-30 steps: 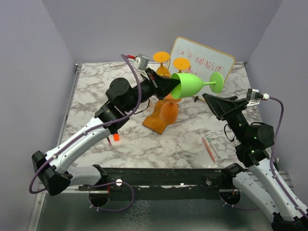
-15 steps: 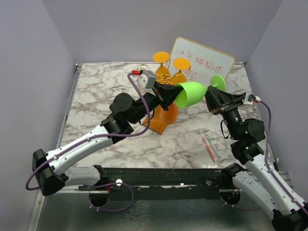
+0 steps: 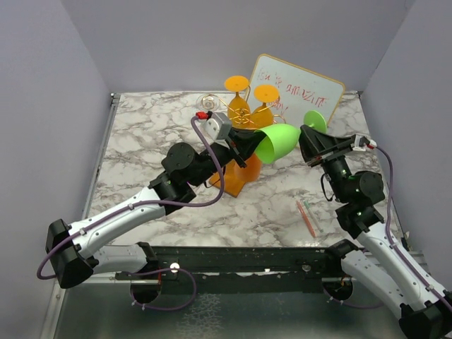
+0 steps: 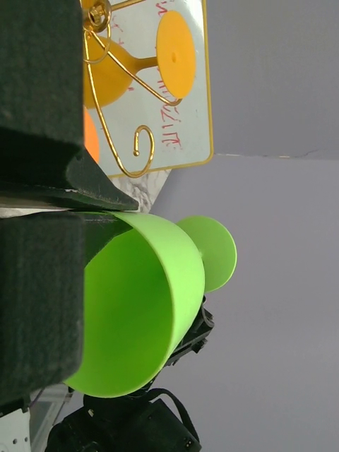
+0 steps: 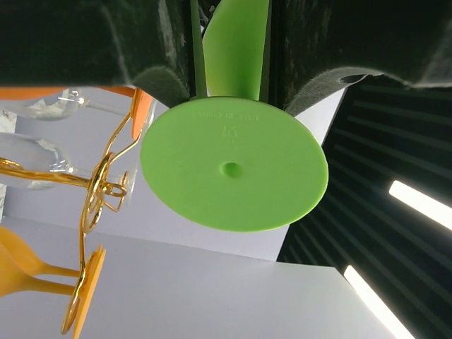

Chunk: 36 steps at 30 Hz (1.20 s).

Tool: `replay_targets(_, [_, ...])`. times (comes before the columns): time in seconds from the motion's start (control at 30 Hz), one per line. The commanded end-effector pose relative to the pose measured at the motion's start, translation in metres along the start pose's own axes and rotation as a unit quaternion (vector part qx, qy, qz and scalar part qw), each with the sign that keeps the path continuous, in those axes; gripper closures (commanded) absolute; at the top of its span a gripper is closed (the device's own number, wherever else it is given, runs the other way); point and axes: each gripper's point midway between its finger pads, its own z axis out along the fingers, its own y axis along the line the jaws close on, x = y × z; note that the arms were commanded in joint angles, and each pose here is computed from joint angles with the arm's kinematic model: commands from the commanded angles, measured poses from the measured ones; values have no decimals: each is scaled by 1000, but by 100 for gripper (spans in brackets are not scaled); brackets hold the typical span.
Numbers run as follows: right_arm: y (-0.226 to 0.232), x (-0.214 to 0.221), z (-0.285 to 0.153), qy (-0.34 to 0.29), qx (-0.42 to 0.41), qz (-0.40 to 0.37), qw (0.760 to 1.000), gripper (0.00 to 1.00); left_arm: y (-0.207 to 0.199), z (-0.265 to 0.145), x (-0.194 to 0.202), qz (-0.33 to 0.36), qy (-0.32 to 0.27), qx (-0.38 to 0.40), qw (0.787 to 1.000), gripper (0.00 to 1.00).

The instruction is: Place the wine glass upside down on the wine glass rack

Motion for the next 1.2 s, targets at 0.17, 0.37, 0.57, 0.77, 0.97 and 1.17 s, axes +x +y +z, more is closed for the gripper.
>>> replay_targets(0.17, [19, -2, 1, -7, -33, 1, 999, 80, -15, -13, 7, 17, 7, 40, 999, 95])
replay_targets(0.37, [14, -8, -3, -22, -26, -18, 999, 99, -18, -24, 7, 1, 8, 43, 999, 72])
replay_targets(0.57, [8, -17, -12, -46, -18, -48, 998, 99, -20, -42, -4, -23, 0, 38, 999, 42])
replay_targets(0.77, [4, -25, -26, -62, -1, -171, 983, 99, -19, -53, -31, -57, -10, 13, 998, 22])
replay_targets(0.97, [6, -32, -44, -61, 1, -335, 940, 99, -31, -31, -38, -113, 74, 7, 991, 10])
replay_targets(1.17, [4, -32, -54, -21, -2, -536, 844, 99, -57, -1, -44, -197, 113, 43, 973, 2])
